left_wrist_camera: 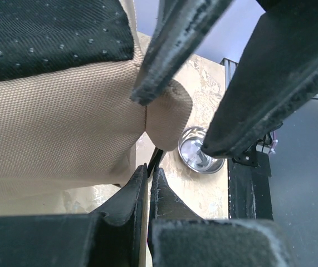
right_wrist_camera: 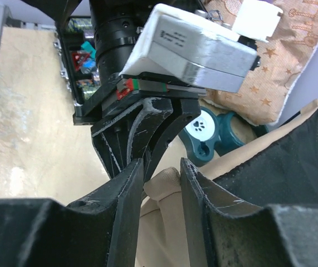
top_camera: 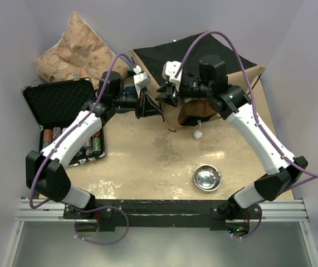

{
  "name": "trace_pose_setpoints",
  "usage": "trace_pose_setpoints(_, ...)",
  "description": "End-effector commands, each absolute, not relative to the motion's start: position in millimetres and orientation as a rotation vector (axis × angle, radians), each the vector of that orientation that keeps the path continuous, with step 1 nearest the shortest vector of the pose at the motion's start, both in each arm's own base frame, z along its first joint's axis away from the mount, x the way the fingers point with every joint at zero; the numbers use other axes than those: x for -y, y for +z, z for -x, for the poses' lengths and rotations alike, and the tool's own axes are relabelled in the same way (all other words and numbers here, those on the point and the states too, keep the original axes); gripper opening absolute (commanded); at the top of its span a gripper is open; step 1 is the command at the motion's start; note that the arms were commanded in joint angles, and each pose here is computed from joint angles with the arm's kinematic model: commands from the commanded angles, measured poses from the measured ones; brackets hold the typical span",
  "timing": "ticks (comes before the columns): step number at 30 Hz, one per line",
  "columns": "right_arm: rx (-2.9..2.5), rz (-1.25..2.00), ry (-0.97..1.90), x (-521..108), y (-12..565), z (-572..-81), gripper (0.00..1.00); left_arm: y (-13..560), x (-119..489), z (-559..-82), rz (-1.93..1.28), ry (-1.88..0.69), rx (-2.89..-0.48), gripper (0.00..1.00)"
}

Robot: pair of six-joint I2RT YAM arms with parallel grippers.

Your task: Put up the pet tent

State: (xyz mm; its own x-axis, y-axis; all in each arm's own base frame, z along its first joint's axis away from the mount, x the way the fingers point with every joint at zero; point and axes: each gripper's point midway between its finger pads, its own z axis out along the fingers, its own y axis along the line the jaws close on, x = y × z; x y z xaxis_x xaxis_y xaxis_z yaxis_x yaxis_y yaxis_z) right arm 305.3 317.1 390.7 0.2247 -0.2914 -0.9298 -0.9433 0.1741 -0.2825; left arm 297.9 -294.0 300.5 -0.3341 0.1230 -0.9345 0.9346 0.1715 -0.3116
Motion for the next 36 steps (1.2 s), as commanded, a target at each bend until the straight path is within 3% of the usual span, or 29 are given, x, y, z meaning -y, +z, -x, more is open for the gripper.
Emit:
trace_pose_setpoints(1,-1.310,1.412,0.644,-307.9,373.7,-291.2,0.36,312.4,296.2,-304.9,-1.009,-1.259,-1.628,0.00)
trace_pose_setpoints(5,-1.335,1.393,0.621,-304.3,370.6,-293.1,0.40,322.4,298.0,-302.9,-1.006,-1.283,-1.600,0.00)
trace_pose_setpoints(7,-1.334,1.330,0.653,-307.1,387.7,-294.3,0.57,329.0,297.9,-301.4,-1.003,-1.290,-1.577,0.00)
trace_pose_setpoints(10,-1.315,1.170,0.664,-303.9,435.4,-301.7,0.72,347.3,296.6,-304.0,-0.968,-1.315,-1.517,0.00)
trace_pose_setpoints(15,-1.312,0.970,0.633,-266.2,480.3,-311.4,0.81,378.8,288.1,-314.4,-0.863,-1.384,-1.459,0.00)
trace_pose_setpoints(22,-1.517,1.080,0.251,-206.6,392.9,-318.9,0.82,399.6,288.1,-321.9,-0.885,-1.385,-1.405,0.00)
trace_pose_setpoints(29,-1.619,1.251,0.340,-222.9,312.4,-307.7,0.89,414.2,290.4,-321.0,-0.887,-1.433,-1.364,0.00)
trace_pose_setpoints(36,-1.668,1.243,0.391,-247.4,279.5,-321.2,0.91,421.4,291.9,-323.1,-0.879,-1.449,-1.347,0.00)
